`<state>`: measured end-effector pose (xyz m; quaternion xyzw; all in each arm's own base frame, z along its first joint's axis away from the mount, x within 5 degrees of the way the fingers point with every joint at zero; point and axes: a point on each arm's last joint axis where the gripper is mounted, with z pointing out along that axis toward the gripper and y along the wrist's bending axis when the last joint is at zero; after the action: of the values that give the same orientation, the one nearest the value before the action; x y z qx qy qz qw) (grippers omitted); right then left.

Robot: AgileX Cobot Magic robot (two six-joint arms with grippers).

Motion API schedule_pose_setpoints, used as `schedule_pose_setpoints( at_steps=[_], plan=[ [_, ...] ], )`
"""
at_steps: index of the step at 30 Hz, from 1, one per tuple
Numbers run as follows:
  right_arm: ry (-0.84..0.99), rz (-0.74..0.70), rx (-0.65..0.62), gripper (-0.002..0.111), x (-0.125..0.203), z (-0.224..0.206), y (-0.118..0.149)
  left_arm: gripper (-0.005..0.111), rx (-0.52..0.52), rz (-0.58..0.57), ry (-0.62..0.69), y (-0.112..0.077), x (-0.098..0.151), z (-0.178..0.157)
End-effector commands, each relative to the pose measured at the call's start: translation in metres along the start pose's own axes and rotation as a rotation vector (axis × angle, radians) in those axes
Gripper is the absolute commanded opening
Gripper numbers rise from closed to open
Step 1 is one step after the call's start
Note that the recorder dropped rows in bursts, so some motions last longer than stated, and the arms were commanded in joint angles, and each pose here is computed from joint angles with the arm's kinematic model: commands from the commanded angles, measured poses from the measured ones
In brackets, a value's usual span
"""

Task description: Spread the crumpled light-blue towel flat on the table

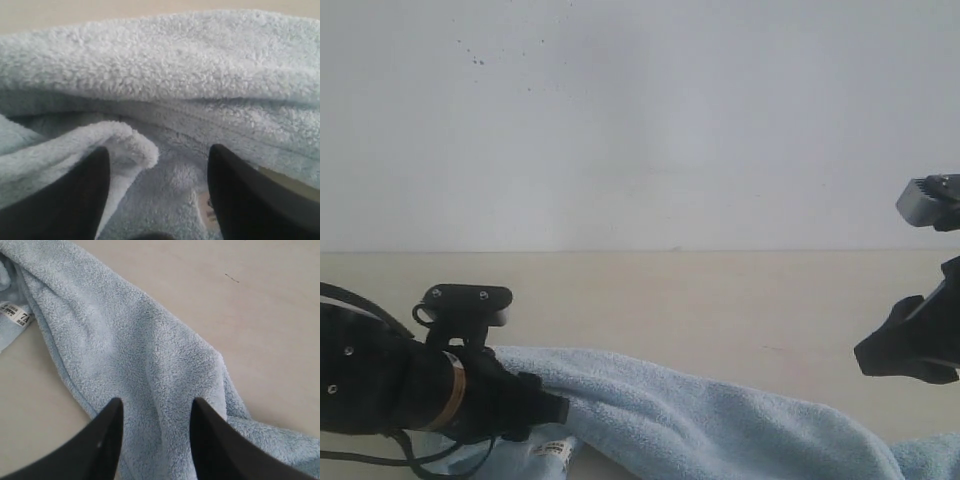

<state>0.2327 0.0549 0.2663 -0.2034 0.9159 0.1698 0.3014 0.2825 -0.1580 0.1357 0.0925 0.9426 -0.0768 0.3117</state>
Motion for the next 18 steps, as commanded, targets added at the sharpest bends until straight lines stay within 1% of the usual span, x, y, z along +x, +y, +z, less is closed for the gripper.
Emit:
schedule_pose_setpoints(
  at_steps=[1,4,9,15,18],
  plan=[
    [-0.010,0.003,0.005,0.042,-0.0004,0.0004,-0.0009,0.056,-0.020,-0.014,0.049,-0.0009,0.0064,0.0213],
    [-0.016,0.000,0.010,0.042,-0.0009,0.0004,-0.0014,0.056,-0.049,-0.012,0.061,0.0010,0.0080,0.0279],
    [-0.020,-0.002,0.015,0.042,-0.0013,0.0004,-0.0018,0.056,-0.096,-0.019,0.042,0.0043,0.0034,0.0275],
    [-0.022,-0.002,0.016,0.042,-0.0015,0.0004,-0.0019,0.056,-0.087,-0.022,0.031,0.0026,-0.0005,0.0274],
    [-0.022,-0.004,0.016,0.042,-0.0015,0.0004,-0.0019,0.056,-0.109,-0.021,0.027,0.0045,-0.0013,0.0272]
  ],
)
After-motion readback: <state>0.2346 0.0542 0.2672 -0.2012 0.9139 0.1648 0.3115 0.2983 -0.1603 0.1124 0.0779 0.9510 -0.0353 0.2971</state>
